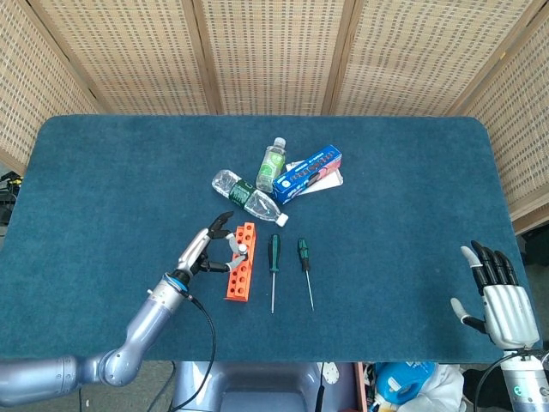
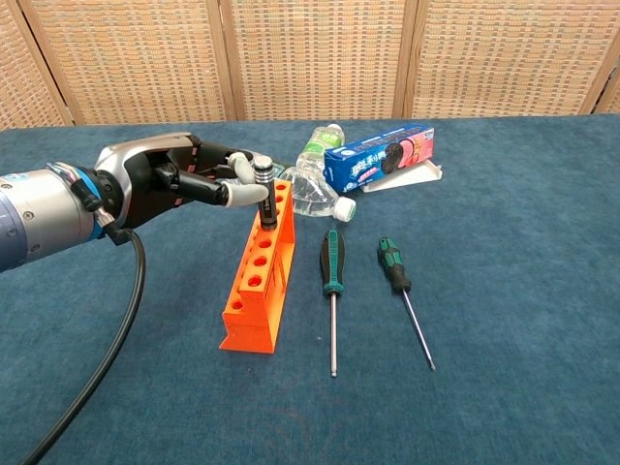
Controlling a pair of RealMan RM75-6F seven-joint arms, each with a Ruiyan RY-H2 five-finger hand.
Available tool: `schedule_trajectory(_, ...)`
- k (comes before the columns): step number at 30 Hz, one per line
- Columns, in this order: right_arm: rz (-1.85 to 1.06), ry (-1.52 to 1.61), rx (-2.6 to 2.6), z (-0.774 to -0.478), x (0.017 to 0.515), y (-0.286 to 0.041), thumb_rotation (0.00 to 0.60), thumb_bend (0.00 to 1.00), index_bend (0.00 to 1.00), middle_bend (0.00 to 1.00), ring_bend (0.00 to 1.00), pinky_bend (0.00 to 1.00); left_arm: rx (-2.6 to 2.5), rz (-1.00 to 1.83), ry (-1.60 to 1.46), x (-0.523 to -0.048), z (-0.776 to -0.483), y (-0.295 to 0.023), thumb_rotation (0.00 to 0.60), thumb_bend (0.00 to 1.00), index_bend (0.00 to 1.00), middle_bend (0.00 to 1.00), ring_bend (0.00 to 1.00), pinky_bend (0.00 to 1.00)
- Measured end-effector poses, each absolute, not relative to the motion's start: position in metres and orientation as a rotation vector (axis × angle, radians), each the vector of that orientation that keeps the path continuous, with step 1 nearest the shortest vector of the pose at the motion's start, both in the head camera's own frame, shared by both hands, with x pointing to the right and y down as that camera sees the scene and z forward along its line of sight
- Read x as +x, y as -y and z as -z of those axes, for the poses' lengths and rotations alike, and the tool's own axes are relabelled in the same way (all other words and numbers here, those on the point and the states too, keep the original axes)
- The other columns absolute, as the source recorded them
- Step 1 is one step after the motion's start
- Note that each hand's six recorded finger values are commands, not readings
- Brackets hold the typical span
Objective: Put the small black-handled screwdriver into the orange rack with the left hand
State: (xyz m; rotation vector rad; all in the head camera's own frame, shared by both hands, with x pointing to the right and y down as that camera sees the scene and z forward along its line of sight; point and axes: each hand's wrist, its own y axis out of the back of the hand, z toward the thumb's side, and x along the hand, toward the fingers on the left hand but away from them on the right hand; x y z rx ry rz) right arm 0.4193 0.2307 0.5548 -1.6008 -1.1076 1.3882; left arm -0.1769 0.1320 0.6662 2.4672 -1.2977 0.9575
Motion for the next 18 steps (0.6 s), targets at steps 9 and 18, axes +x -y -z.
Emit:
schedule_trajectory(9, -1.388, 1.110, -1.598, -0.5544, 0.4199, -0.2306, 0.600, 0.28, 0.00, 0.00, 0.00, 0.00, 2.470, -0.966, 1.297, -0.1761, -0.6670, -0.1322, 0.600, 0.33, 0.60, 0.05, 0.00, 0.00)
schedule_trajectory(18, -1.388, 1.109, -1.599, -0.5546, 0.4195, -0.2306, 0.600, 0.28, 0.00, 0.00, 0.00, 0.00, 2.512, -0.944, 1.281, -0.1762, -0.6612, -0.1305, 0.600, 0.24, 0.35, 0.00, 0.00, 0.00)
